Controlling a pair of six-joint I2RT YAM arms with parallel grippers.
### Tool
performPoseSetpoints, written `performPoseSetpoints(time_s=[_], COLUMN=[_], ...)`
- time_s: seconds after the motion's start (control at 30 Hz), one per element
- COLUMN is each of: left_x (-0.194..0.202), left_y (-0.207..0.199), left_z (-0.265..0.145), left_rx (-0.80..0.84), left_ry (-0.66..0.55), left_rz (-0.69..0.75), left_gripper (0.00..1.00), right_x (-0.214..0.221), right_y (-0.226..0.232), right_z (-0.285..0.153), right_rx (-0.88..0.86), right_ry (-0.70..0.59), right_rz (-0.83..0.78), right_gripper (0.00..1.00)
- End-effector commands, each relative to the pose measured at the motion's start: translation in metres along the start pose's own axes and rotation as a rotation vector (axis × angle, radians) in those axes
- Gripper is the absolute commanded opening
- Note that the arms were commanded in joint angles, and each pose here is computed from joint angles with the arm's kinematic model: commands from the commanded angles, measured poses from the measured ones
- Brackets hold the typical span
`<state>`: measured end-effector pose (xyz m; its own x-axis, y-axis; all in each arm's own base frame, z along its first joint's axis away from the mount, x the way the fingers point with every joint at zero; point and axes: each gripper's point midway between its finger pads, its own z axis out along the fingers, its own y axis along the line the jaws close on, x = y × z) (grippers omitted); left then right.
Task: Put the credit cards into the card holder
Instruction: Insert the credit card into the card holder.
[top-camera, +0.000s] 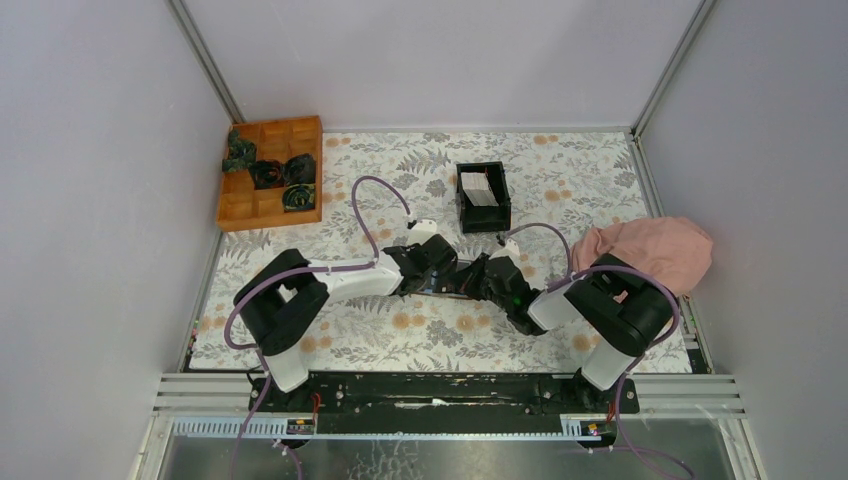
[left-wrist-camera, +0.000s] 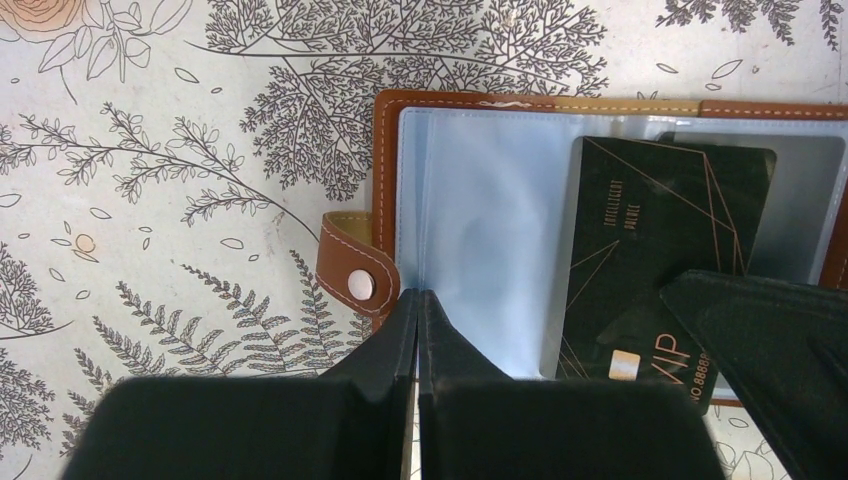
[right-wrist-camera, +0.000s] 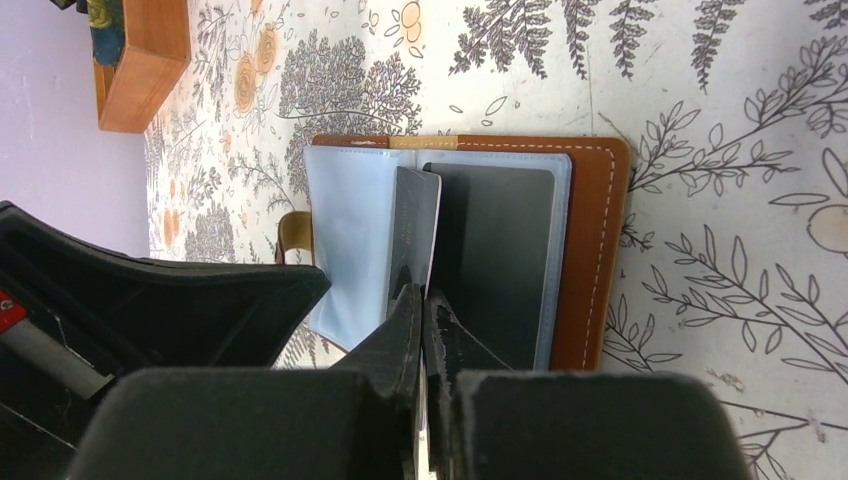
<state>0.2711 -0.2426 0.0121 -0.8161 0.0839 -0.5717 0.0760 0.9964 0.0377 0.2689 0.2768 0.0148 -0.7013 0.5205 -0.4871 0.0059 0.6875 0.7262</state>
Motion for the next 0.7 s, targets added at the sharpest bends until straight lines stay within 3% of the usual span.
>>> performPoseSetpoints(time_s=[0.0, 0.57, 0.67], left_x=[0.061, 0.064, 0.065], left_y=[0.035, 0.034, 0.035], left_z=[0.015, 0.016, 0.016], left_rx=[-0.123, -0.118, -0.119], left_ry=[0.19, 0.203, 0.204], left_rz=[0.098, 0.103, 0.106], left_gripper=[0.0, 0.0, 0.0], right_x=[0.048, 0.054, 0.054], right_y=[-0.056, -0.065, -0.062], right_z=[-0.022, 0.002, 0.003], right_rx=[0.161, 0.259, 0.286], right_ry=[0.184, 0.206, 0.207], right_rz=[-0.084, -0.171, -0.221], right_gripper=[0.0, 0.01, 0.2])
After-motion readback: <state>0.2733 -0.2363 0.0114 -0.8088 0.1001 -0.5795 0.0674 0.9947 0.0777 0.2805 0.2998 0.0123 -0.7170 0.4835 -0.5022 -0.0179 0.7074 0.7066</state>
